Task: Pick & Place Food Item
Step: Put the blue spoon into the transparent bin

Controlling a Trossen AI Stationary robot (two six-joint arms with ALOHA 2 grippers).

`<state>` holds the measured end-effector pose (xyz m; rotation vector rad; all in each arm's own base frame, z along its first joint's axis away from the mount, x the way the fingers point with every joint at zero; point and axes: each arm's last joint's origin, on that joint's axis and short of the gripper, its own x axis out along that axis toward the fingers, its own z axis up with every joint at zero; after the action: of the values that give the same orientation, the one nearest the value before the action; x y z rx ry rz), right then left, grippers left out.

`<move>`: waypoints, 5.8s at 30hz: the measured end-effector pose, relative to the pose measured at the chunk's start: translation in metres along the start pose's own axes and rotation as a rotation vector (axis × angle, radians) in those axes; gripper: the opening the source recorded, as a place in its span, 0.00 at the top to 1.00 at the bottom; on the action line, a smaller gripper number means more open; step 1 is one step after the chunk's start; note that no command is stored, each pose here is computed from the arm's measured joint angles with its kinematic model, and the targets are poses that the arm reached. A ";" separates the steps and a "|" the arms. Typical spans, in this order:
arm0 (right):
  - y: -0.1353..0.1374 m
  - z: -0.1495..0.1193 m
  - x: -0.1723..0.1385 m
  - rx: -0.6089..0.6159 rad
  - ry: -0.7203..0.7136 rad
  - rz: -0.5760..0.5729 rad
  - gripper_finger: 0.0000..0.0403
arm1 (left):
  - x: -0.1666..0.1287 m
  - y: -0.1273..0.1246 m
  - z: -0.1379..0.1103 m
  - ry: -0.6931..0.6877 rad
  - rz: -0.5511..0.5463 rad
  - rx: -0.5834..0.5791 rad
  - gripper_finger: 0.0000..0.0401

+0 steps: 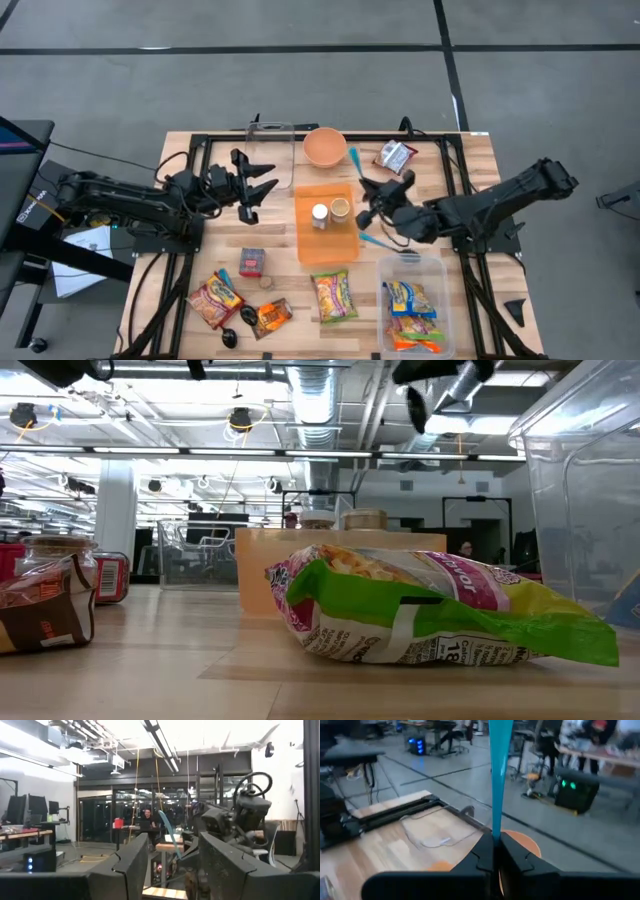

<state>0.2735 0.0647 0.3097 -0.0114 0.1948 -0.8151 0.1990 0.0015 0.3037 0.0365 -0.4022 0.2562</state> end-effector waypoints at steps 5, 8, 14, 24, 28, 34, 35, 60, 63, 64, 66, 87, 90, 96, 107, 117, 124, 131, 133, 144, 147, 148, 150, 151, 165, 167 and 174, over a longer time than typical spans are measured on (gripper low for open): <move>0.011 -0.007 0.019 -0.098 -0.005 -0.012 0.99 | 0.013 -0.005 -0.016 0.015 -0.002 0.035 0.58; 0.019 -0.015 0.032 -0.161 -0.008 -0.027 0.99 | 0.028 -0.011 -0.026 0.055 -0.008 0.071 0.58; 0.037 -0.023 0.044 -0.244 -0.053 -0.044 0.99 | 0.060 -0.021 -0.047 0.125 -0.001 0.113 0.58; 0.052 -0.033 0.051 -0.284 -0.087 -0.102 0.99 | 0.075 -0.022 -0.059 0.156 0.063 0.078 0.58; 0.059 -0.037 0.056 -0.314 -0.106 -0.107 0.99 | 0.076 -0.017 -0.059 0.155 0.079 0.054 0.58; 0.077 -0.044 0.066 -0.399 -0.100 -0.112 0.99 | 0.076 -0.017 -0.059 0.154 0.070 0.050 0.58; 0.079 -0.044 0.067 -0.400 -0.101 -0.116 0.99 | 0.076 -0.017 -0.060 0.155 0.070 0.050 0.59; 0.080 -0.044 0.064 -0.396 -0.091 -0.152 0.85 | 0.075 -0.016 -0.060 0.164 0.114 0.133 0.99; 0.079 -0.044 0.065 -0.404 -0.086 -0.168 0.83 | 0.075 -0.017 -0.060 0.166 0.115 0.153 1.00; 0.079 -0.044 0.065 -0.411 -0.082 -0.182 0.82 | 0.075 -0.016 -0.060 0.169 0.125 0.166 1.00; 0.079 -0.044 0.063 -0.435 -0.075 -0.210 0.81 | 0.075 -0.015 -0.060 0.178 0.156 0.203 1.00; 0.077 -0.047 0.055 -0.601 -0.005 -0.381 0.80 | 0.060 0.025 -0.073 0.579 0.589 0.879 1.00; 0.077 -0.047 0.055 -0.602 -0.005 -0.381 0.80 | 0.050 0.044 -0.083 0.660 0.544 0.930 1.00; 0.077 -0.047 0.055 -0.622 0.004 -0.398 0.80 | 0.032 0.080 -0.093 0.679 0.417 0.853 0.99; 0.076 -0.047 0.055 -0.620 0.007 -0.408 0.80 | -0.001 0.118 -0.091 0.637 0.379 0.690 0.99; 0.075 -0.047 0.057 -0.618 0.008 -0.411 0.80 | -0.013 0.136 -0.099 0.739 0.395 0.651 0.99; 0.075 -0.047 0.058 -0.616 0.009 -0.413 0.80 | -0.020 0.144 -0.103 0.793 0.403 0.612 0.99; 0.075 -0.047 0.058 -0.616 0.008 -0.412 0.80 | -0.023 0.149 -0.107 0.818 0.374 0.564 0.99; 0.075 -0.047 0.058 -0.615 0.008 -0.411 0.80 | -0.024 0.151 -0.110 0.838 0.373 0.560 0.99; 0.075 -0.047 0.058 -0.615 0.008 -0.411 0.80 | -0.023 0.162 -0.139 0.903 0.337 0.595 0.99; 0.075 -0.047 0.058 -0.615 0.008 -0.411 0.80 | -0.023 0.162 -0.143 0.915 0.332 0.592 0.98; 0.075 -0.047 0.058 -0.615 0.008 -0.411 0.80 | -0.023 0.162 -0.143 0.917 0.331 0.588 0.97; 0.075 -0.047 0.058 -0.615 0.008 -0.411 0.80 | -0.023 0.161 -0.144 0.916 0.336 0.566 0.95; 0.075 -0.047 0.058 -0.615 0.008 -0.411 0.80 | -0.023 0.161 -0.144 0.917 0.339 0.554 0.94; 0.075 -0.047 0.058 -0.615 0.008 -0.411 0.80 | -0.024 0.161 -0.144 0.909 0.361 0.518 0.67; 0.075 -0.047 0.058 -0.615 0.008 -0.411 0.80 | -0.024 0.161 -0.144 0.909 0.362 0.515 0.63; 0.075 -0.047 0.058 -0.615 0.008 -0.411 0.80 | -0.024 0.161 -0.144 0.904 0.349 0.510 0.50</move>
<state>0.3578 0.0774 0.2475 -0.6440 0.4541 -1.1363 0.1921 0.1634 0.1597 0.3391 0.5718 0.6760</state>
